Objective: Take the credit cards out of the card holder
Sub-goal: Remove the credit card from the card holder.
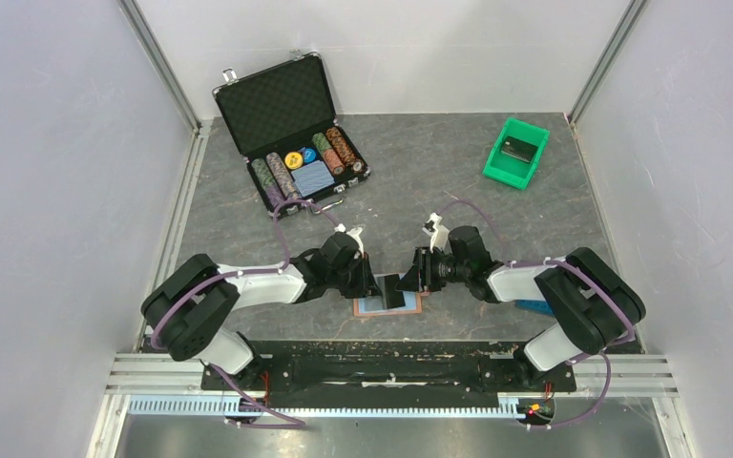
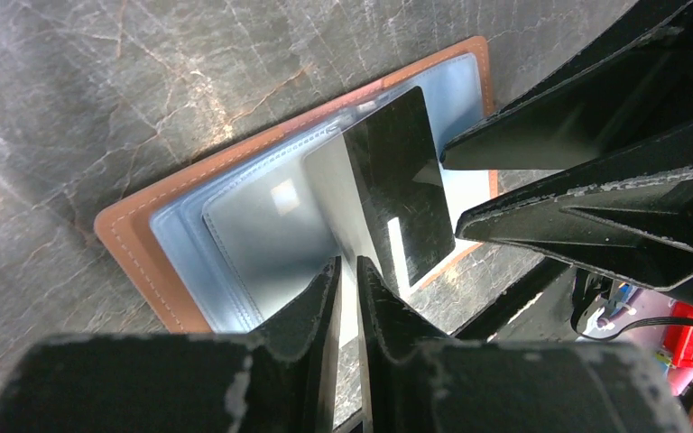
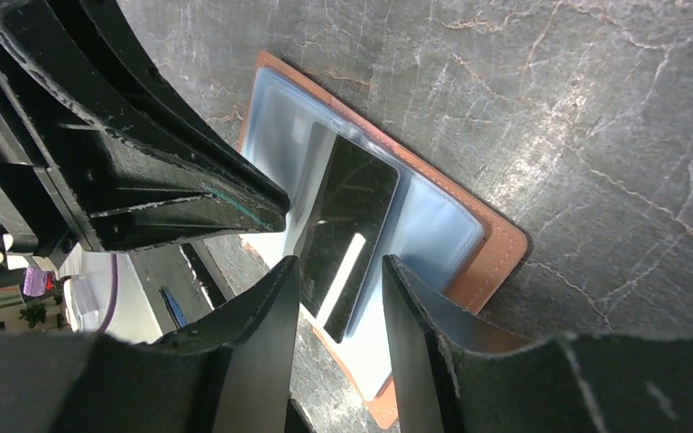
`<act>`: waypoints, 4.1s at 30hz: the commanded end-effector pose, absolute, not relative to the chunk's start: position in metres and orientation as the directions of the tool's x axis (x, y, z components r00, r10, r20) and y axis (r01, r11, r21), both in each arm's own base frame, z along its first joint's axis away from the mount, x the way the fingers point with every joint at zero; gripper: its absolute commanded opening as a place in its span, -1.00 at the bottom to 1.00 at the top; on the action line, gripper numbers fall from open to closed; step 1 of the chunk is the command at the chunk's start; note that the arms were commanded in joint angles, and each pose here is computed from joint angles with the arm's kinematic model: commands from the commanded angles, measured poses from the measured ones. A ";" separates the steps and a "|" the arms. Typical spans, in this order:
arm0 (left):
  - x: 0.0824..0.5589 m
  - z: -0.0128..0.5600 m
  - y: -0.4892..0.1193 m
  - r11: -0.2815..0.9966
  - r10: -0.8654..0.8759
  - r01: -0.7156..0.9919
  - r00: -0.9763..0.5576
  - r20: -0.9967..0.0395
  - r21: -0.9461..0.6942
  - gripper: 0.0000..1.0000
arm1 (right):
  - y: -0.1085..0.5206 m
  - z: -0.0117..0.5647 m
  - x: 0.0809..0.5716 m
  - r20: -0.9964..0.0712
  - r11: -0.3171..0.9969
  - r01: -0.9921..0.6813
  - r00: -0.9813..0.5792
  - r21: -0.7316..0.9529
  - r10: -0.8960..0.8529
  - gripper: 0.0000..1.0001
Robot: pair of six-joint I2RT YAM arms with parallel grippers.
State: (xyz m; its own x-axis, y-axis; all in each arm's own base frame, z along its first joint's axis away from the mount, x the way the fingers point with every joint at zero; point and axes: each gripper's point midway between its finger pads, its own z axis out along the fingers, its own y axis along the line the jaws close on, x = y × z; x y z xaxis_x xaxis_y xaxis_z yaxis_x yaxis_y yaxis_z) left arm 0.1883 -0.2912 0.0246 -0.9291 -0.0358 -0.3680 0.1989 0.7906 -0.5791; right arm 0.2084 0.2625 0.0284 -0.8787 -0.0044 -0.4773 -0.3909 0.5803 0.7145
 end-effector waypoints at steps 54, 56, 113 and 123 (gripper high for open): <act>0.181 0.177 -0.304 0.558 0.345 0.819 -0.081 -0.935 0.136 0.26 | 0.262 0.168 0.235 -0.288 0.458 -0.100 -0.886 0.883 0.362 -1.00; 0.180 0.176 -0.309 0.543 0.391 0.810 -0.010 -0.920 0.222 0.29 | 0.263 0.170 0.231 -0.278 0.438 -0.101 -0.890 0.893 0.362 -1.00; 0.183 0.176 -0.296 0.759 0.190 0.637 -0.414 -0.890 -0.134 -0.95 | 0.227 0.218 0.236 -0.752 0.528 -0.547 -0.562 0.650 0.344 0.29; 0.168 0.232 -0.296 0.593 -0.034 0.616 -0.624 -0.780 -0.519 -0.96 | 0.234 0.276 0.199 -0.876 0.354 -0.817 -0.342 0.456 0.339 0.28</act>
